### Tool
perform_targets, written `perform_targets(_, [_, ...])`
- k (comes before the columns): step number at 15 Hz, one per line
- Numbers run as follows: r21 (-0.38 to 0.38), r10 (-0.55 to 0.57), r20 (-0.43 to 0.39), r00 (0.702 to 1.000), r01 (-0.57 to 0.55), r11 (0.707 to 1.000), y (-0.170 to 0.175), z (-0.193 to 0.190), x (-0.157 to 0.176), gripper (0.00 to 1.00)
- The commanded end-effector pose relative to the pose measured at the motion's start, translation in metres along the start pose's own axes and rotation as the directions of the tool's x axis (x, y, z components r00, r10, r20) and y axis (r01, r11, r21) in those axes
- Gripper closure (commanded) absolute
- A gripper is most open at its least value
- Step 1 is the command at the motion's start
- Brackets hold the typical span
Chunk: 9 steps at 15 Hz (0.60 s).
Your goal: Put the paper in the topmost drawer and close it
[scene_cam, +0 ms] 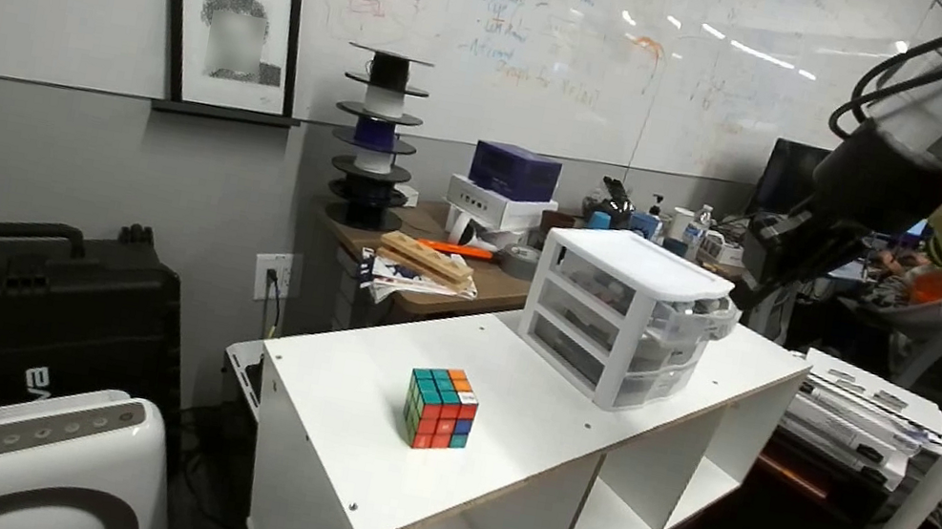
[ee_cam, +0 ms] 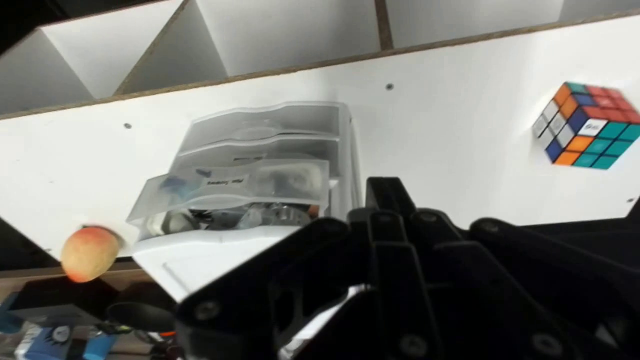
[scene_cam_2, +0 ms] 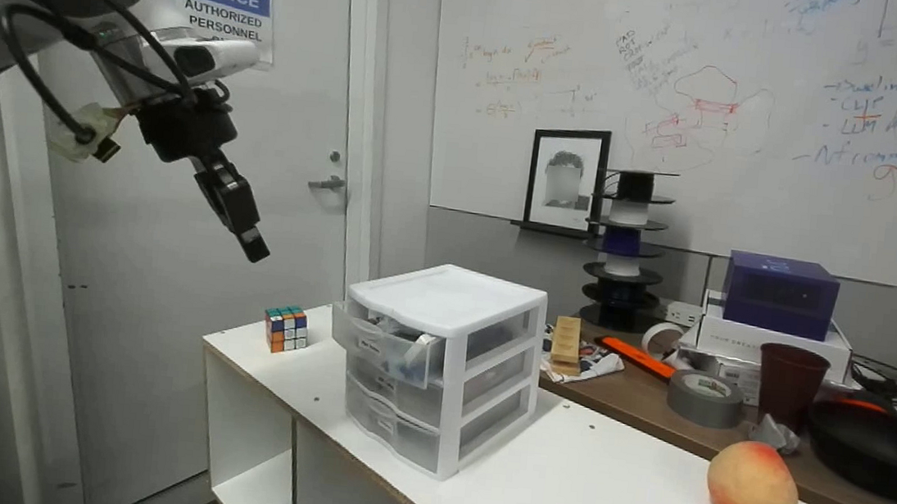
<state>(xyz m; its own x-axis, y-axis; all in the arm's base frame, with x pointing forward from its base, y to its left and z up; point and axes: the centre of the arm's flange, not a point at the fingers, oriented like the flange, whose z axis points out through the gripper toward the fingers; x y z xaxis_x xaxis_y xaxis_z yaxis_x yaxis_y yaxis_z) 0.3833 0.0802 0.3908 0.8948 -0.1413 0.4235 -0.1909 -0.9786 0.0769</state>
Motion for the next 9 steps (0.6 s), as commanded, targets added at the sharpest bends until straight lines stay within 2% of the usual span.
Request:
perform_targets(1, [0.156, -0.081, 0.094, 0.992, 0.065, 0.986, 0.013, 0.000, 0.000, 0.99])
perform_targets(3, [0.242, -0.115, 0.156, 0.981, 0.076, 0.967, 0.034, -0.001, -0.015, 0.99])
perform_targets(5, [0.307, -0.152, 0.237, 0.960, 0.075, 0.949, 0.042, -0.004, -0.025, 0.99])
perform_targets(7, [0.284, -0.166, 0.270, 0.948, 0.086, 0.955, 0.049, -0.009, -0.034, 1.00])
perform_targets(8, [0.264, -0.145, 0.266, 0.953, 0.073, 0.962, 0.032, 0.013, -0.008, 1.00])
perform_targets(9, [0.266, -0.145, 0.271, 0.952, 0.070, 0.961, 0.035, 0.011, -0.009, 0.99])
